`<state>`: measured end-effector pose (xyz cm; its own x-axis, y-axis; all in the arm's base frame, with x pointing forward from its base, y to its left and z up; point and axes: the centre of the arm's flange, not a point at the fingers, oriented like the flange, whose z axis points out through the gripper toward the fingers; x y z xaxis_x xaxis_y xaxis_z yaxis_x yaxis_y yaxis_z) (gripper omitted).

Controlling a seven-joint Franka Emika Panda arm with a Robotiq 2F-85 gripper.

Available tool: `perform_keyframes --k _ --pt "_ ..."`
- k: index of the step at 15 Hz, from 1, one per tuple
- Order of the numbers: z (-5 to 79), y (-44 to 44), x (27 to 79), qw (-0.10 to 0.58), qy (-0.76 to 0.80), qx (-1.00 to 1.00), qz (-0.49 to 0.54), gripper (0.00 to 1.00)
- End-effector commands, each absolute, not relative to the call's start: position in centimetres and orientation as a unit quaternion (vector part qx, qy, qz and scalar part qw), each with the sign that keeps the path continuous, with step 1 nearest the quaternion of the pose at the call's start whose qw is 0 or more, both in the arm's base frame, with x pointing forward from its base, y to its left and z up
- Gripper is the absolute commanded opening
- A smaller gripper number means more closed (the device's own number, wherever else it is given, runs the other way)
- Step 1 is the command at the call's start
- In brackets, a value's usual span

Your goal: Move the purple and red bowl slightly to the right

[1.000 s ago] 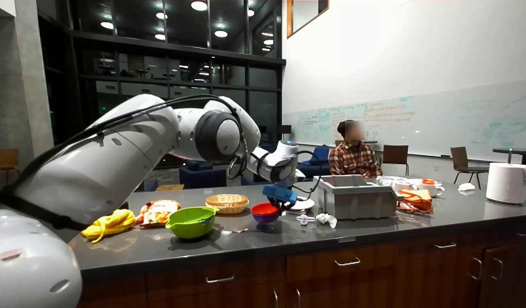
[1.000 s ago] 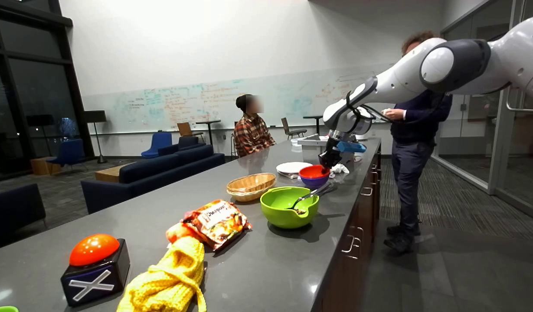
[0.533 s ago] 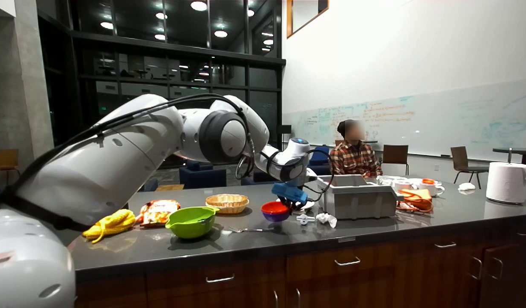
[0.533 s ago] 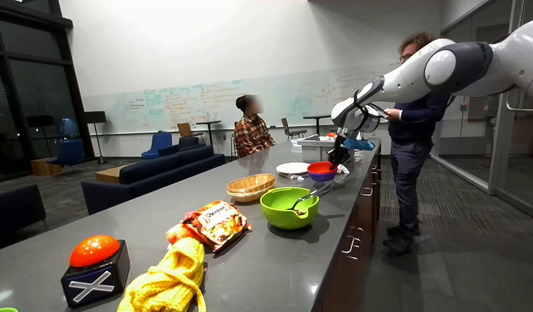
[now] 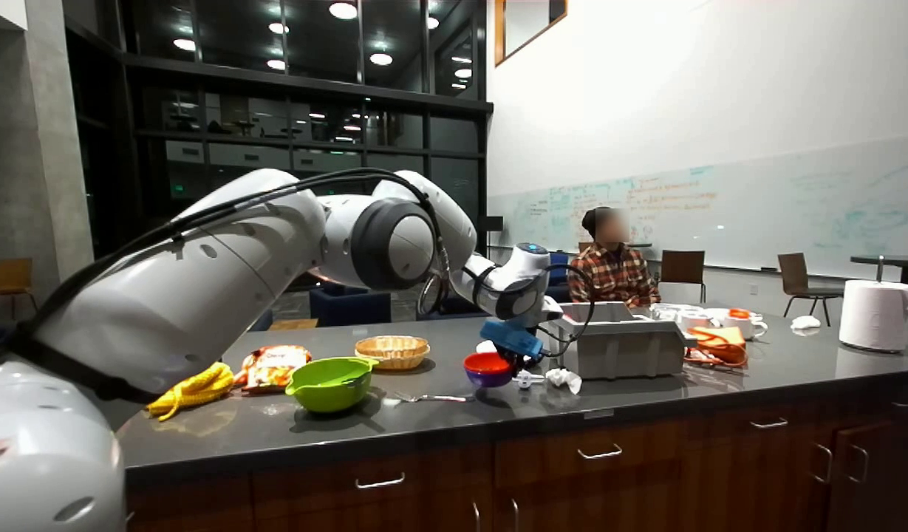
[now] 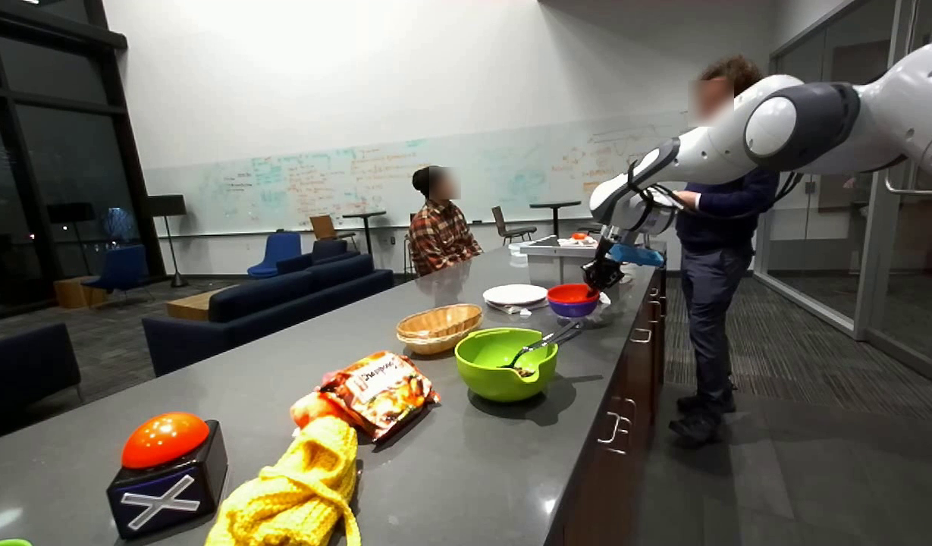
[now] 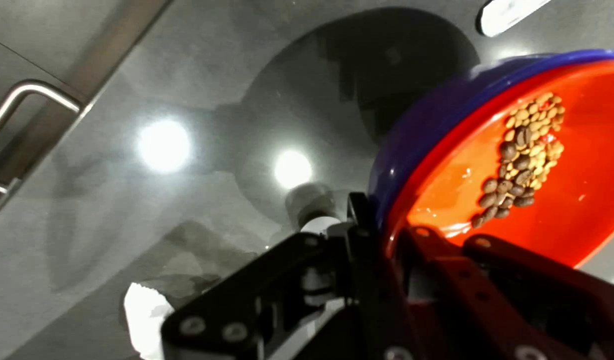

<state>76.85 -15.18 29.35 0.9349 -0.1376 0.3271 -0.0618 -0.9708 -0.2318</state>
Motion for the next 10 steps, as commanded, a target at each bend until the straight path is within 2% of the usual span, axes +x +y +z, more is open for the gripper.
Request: perform_keyframes --k 1,10 --pt "29.7 -16.8 77.2 0.122 0.075 -0.975 -0.172 0.02" --pt "28.6 -19.0 76.1 0.121 0.099 -0.974 -0.163 0.02"
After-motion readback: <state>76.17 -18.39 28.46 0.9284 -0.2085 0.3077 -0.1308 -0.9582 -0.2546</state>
